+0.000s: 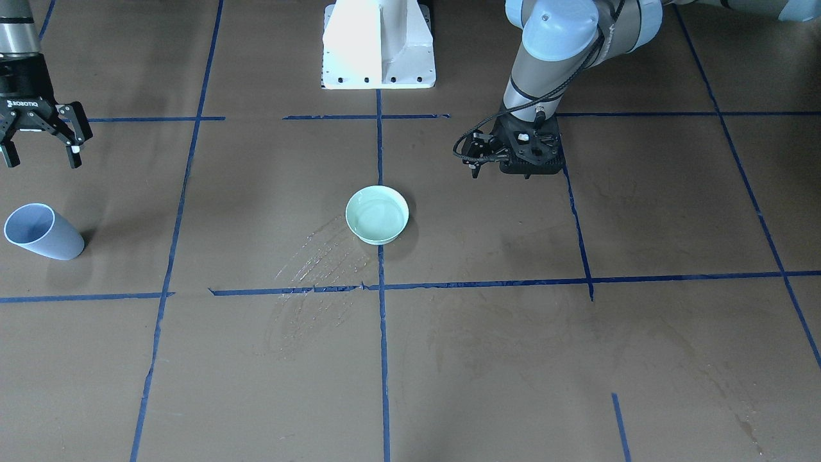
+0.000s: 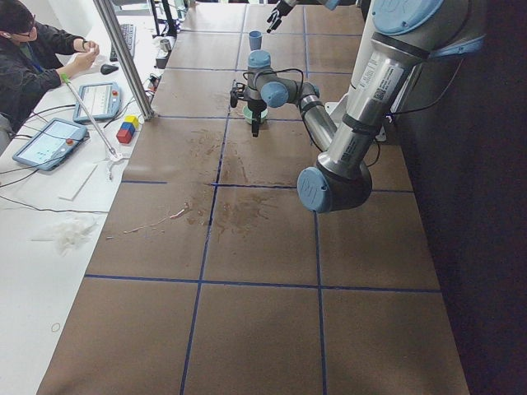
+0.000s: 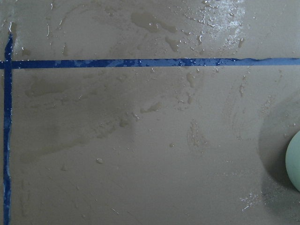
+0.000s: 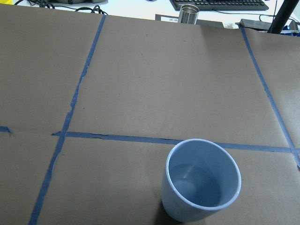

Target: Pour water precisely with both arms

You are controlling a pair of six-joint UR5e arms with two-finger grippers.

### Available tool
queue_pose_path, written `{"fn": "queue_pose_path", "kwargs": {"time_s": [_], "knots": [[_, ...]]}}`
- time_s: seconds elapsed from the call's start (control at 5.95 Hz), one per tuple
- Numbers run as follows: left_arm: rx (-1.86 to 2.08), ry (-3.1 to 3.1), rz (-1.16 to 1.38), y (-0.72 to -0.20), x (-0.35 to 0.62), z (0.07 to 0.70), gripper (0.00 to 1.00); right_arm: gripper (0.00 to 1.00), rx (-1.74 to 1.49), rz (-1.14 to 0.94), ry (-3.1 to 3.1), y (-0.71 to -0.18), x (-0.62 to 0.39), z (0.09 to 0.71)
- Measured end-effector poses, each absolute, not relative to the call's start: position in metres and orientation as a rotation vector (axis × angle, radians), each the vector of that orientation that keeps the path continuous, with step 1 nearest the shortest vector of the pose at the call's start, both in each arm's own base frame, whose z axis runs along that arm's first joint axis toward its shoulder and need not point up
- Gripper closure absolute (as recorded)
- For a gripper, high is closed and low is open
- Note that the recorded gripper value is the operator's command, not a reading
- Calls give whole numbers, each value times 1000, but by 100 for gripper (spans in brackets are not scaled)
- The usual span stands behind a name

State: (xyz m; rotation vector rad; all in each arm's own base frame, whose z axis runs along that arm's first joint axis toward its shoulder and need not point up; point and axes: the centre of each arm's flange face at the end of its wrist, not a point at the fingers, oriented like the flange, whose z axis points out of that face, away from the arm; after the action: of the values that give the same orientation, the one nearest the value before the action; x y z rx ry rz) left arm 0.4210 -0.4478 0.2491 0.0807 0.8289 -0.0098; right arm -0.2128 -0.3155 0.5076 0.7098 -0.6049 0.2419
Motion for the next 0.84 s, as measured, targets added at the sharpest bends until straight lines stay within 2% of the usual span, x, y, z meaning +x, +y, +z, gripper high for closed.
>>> {"fn": "queue_pose_path", "kwargs": {"time_s": [0.34,0.84], "knots": [[81,827,-7,-448,421,250,0,0,816,301,-544,-296,-249,544],[81,827,-8,-448,421,250,0,0,929,429,-505,-299,-272,593]]}}
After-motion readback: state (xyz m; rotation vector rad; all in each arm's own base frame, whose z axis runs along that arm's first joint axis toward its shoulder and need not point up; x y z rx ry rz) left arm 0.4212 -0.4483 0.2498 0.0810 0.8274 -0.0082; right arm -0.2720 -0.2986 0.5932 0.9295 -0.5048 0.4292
